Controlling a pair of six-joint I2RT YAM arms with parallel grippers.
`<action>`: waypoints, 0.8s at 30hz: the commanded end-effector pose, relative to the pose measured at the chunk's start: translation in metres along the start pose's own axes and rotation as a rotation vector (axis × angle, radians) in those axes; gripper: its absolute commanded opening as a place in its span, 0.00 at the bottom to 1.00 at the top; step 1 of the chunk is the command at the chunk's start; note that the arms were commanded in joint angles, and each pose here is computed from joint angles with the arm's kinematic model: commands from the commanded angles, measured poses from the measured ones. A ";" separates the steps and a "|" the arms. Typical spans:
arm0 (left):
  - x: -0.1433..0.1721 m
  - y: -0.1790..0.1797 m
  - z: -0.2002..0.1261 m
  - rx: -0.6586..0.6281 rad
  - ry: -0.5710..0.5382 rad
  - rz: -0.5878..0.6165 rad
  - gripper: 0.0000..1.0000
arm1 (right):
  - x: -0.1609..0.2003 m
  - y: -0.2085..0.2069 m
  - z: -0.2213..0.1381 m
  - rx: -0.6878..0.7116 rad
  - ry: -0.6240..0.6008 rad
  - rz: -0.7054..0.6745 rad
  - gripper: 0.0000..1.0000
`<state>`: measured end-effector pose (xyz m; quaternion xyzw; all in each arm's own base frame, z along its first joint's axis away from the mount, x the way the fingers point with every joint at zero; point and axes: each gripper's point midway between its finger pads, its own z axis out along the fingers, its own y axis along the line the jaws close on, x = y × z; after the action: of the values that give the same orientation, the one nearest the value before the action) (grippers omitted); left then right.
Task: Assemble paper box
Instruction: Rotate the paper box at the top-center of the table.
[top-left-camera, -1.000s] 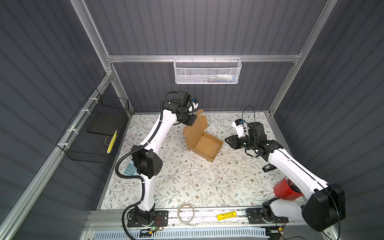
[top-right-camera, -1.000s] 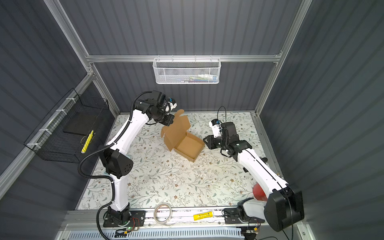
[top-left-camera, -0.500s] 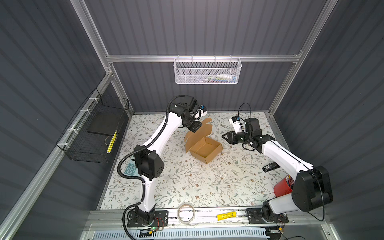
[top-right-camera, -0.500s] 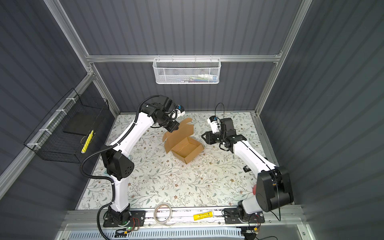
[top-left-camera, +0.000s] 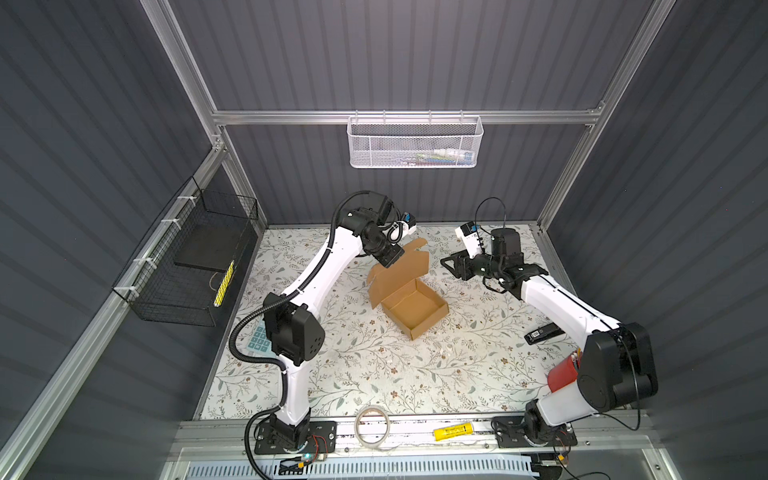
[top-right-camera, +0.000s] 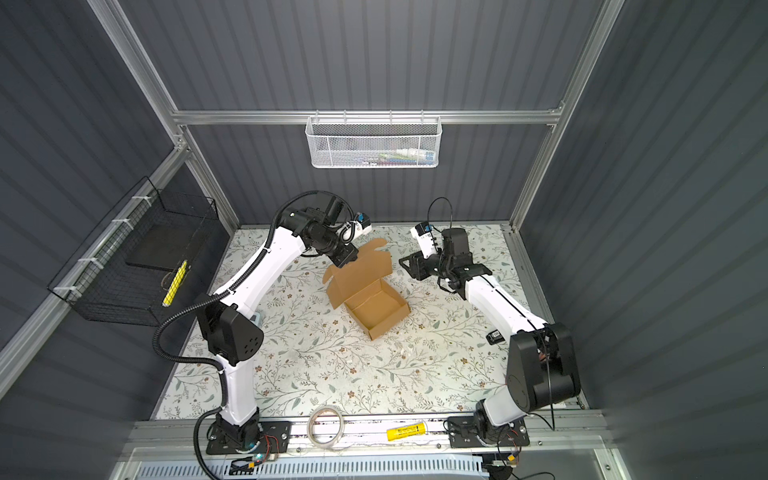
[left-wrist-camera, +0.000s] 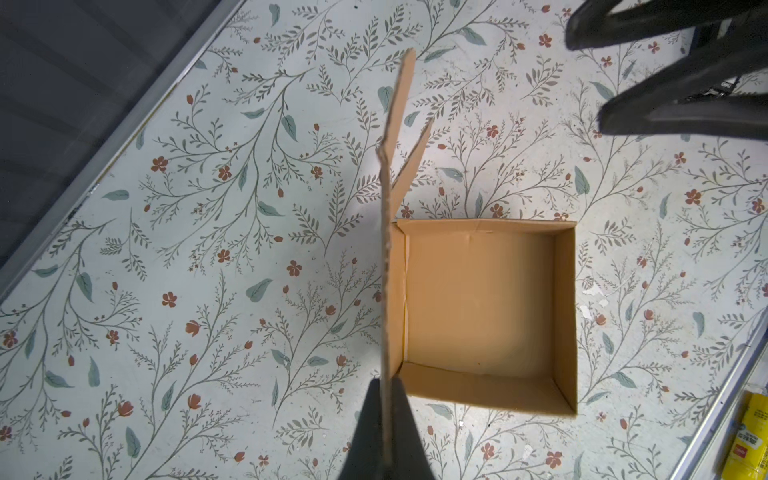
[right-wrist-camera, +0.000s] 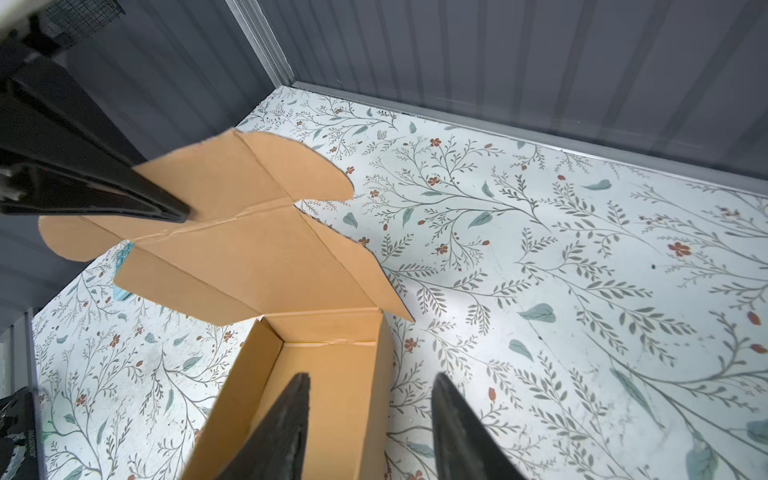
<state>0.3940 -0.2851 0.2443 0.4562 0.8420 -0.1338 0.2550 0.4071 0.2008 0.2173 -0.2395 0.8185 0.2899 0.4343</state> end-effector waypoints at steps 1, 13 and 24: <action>-0.013 -0.010 -0.019 0.008 -0.067 0.054 0.00 | -0.012 0.004 -0.001 -0.027 -0.033 -0.042 0.50; -0.025 -0.026 -0.024 0.038 -0.092 0.130 0.00 | -0.022 0.004 -0.004 -0.015 -0.044 -0.110 0.50; -0.030 -0.037 -0.023 0.064 -0.115 0.160 0.00 | -0.029 -0.002 0.003 -0.026 -0.037 -0.140 0.50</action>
<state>0.3768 -0.3100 0.2603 0.5073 0.8014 -0.1536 0.2772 0.4211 0.2053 0.2398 -0.2853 0.7910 0.2731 0.4673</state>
